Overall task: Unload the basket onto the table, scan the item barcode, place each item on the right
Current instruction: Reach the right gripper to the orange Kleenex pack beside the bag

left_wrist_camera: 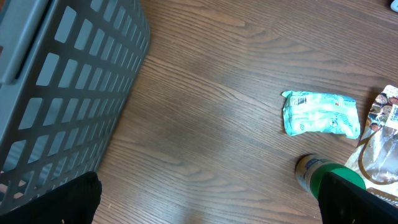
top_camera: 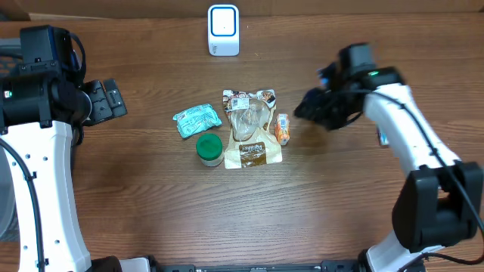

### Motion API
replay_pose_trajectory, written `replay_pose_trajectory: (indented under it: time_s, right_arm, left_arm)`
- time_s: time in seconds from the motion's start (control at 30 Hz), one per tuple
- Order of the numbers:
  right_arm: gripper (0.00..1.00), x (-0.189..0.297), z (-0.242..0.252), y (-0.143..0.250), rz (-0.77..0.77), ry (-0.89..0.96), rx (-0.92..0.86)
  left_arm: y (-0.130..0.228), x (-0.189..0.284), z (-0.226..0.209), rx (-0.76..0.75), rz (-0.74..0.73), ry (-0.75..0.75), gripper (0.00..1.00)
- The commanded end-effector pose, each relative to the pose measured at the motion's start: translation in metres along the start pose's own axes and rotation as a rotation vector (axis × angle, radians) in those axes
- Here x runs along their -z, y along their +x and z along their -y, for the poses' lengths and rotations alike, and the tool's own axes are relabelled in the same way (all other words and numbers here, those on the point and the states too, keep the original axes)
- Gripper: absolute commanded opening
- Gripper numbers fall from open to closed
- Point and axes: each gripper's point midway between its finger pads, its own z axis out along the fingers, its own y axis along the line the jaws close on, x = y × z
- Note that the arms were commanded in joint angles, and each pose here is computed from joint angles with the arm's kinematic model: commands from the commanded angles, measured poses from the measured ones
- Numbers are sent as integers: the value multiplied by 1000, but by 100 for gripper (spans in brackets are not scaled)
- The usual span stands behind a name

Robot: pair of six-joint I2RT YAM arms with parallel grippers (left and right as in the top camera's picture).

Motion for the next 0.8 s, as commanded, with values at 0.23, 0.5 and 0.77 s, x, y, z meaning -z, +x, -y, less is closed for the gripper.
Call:
replay_pose_trajectory:
  time_s: [0.23, 0.5, 0.77]
  right_arm:
    - [60, -45, 12, 23, 33, 181, 52]
    - [59, -64, 6, 23, 81, 155, 93]
    - [44, -72, 8, 16, 123, 152, 103]
  left_arm:
    - [-1, 0, -2, 17, 3, -10, 100]
    - [-1, 0, -2, 17, 3, -10, 100]
    - [-1, 0, -2, 17, 3, -10, 100]
